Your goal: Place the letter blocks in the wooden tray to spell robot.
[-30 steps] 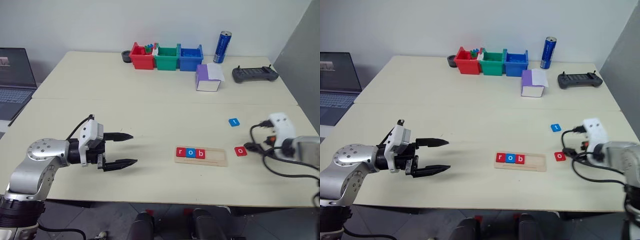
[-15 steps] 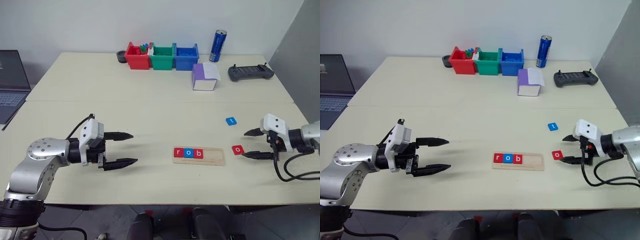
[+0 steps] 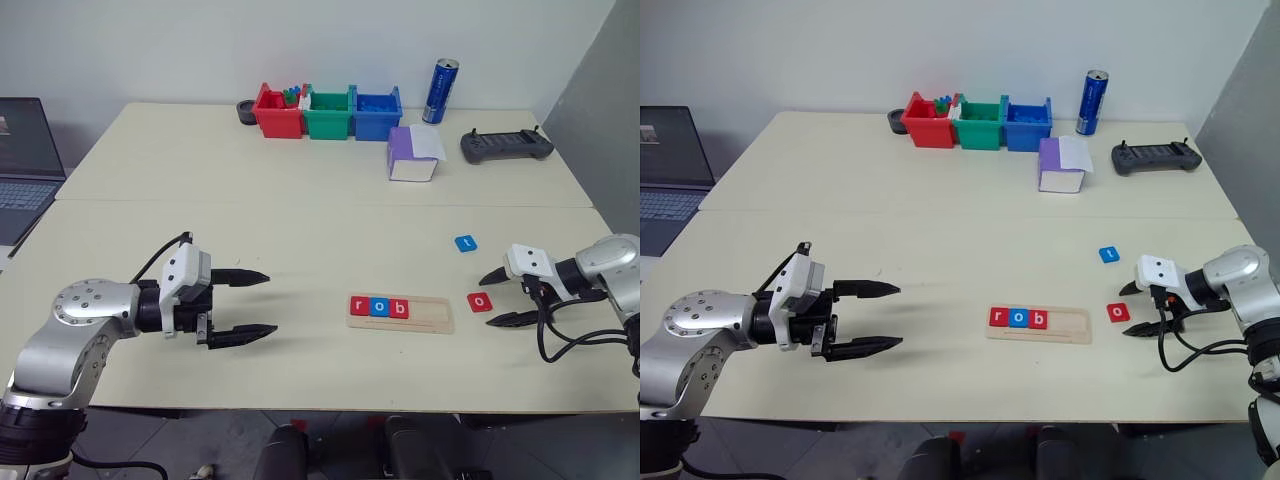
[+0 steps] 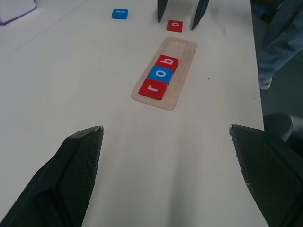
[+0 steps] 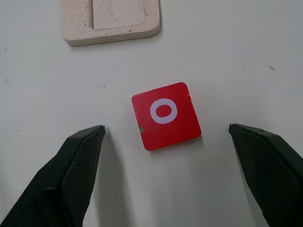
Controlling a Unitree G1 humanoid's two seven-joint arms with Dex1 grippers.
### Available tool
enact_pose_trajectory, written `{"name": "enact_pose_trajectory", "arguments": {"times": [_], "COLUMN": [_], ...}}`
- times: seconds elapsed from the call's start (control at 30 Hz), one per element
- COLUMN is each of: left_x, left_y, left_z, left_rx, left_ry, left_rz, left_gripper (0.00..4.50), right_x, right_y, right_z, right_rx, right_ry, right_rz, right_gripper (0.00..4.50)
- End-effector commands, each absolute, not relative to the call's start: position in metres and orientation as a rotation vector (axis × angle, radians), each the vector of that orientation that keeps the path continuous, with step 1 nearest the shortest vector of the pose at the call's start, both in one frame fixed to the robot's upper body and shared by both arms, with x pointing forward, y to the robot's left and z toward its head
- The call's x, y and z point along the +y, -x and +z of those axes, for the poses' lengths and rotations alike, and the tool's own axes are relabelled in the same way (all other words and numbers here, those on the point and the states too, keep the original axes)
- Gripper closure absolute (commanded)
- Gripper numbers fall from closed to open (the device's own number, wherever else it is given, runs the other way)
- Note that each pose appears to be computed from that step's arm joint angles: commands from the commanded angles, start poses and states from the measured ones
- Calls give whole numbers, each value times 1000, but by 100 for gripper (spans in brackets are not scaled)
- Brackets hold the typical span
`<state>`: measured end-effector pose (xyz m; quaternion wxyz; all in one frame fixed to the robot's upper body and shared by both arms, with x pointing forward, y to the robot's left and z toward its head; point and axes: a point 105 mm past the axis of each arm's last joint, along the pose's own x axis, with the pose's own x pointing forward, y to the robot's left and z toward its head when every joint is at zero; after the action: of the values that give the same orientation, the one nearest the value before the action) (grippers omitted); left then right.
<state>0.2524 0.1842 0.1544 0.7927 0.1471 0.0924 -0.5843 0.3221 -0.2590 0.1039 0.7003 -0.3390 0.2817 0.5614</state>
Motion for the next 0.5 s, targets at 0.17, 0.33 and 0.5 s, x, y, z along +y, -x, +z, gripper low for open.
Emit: {"name": "enact_pose_trajectory", "arguments": {"times": [0.17, 0.33, 0.5], "left_x": [185, 186, 187], "left_y": [-252, -252, -253], "left_z": [168, 168, 169], "left_rx": [159, 161, 161], "left_ry": [-350, -352, -353], "left_rz": [-1251, -1246, -1240], "left_gripper": [0, 0, 0], "right_x": [-255, -253, -257], "right_y": [-320, -322, -321], "right_z": [100, 97, 95], "right_rx": [637, 634, 660], "right_ry": [755, 756, 783], "right_rz": [1310, 1312, 1305], "right_gripper": [86, 253, 305]}}
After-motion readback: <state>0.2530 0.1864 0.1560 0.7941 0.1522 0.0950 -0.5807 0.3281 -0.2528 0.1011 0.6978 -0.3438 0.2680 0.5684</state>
